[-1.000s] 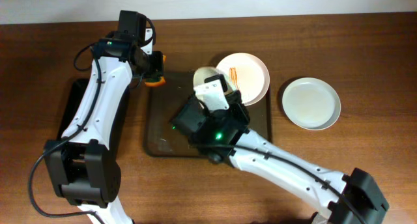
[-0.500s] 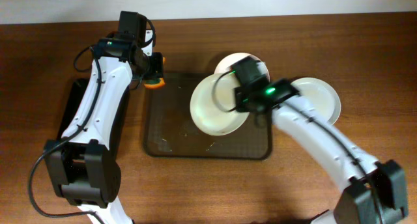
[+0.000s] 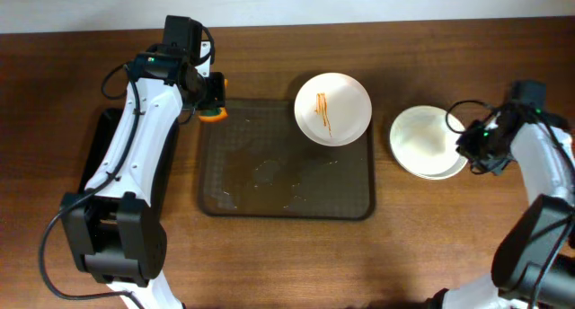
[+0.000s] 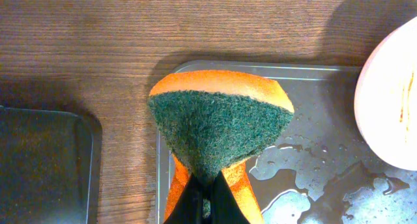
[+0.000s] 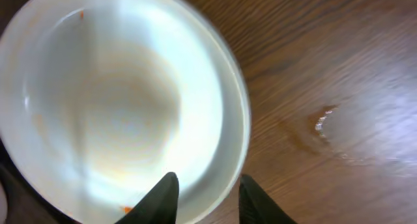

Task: Clean dirty plates on tray and stack at the side
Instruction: 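Lift the lower plate with the right gripper and stack it on the right plate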

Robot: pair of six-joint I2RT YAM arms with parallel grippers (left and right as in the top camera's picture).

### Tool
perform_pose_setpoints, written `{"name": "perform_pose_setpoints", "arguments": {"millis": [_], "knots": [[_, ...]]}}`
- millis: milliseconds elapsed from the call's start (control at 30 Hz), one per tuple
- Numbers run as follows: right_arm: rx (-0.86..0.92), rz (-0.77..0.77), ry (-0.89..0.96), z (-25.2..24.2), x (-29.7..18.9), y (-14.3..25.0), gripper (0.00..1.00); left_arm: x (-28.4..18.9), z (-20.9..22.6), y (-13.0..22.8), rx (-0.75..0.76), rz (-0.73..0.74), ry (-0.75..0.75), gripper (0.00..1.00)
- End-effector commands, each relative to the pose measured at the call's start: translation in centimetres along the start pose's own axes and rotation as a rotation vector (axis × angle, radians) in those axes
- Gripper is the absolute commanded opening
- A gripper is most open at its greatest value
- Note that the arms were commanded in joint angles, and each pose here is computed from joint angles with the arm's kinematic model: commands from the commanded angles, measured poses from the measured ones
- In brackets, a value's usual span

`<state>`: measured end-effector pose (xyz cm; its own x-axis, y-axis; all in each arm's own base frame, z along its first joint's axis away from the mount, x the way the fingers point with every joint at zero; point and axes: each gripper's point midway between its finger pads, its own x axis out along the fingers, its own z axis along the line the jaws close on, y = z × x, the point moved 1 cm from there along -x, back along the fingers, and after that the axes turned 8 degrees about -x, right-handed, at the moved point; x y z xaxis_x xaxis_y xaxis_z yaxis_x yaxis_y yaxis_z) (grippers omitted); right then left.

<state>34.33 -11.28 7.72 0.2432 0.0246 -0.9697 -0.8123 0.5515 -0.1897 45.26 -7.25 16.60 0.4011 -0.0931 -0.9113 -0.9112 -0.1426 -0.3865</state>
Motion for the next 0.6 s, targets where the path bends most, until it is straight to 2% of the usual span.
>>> {"name": "perform_pose_setpoints", "arguments": {"millis": [0, 167, 200, 233, 267, 300, 500, 567], "knots": [[-0.064, 0.018, -0.045, 2.8, 0.2, 0.7, 0.44, -0.1, 0.3, -0.1, 0.007, -0.003, -0.005, 0.00], [-0.321, -0.102, -0.281, 16.5, -2.3, 0.6, 0.45, -0.1, 0.3, -0.1, 0.007, -0.003, -0.004, 0.00], [-0.323, -0.117, -0.284, 18.3, -1.8, 1.1, 0.41, -0.1, 0.3, -0.1, 0.007, -0.003, -0.004, 0.00], [-0.305, -0.133, -0.258, 20.0, -1.0, 1.8, 0.33, -0.1, 0.3, 0.0, 0.007, -0.003, -0.005, 0.00], [-0.276, -0.139, -0.213, 20.8, 0.0, 2.5, 0.24, -0.1, 0.3, 0.0, 0.007, -0.001, -0.005, 0.00], [-0.235, -0.134, -0.170, 21.1, 1.1, 3.2, 0.21, -0.1, 0.3, 0.0, 0.007, 0.000, -0.005, 0.00], [-0.177, -0.031, -0.058, 21.1, 6.6, 6.5, 0.20, -0.1, 0.3, 0.0, 0.007, 0.001, -0.006, 0.00], [-0.184, 0.019, -0.029, 20.6, 7.8, 7.7, 0.15, -0.1, 0.3, 0.0, 0.007, 0.000, -0.005, 0.00]]}}
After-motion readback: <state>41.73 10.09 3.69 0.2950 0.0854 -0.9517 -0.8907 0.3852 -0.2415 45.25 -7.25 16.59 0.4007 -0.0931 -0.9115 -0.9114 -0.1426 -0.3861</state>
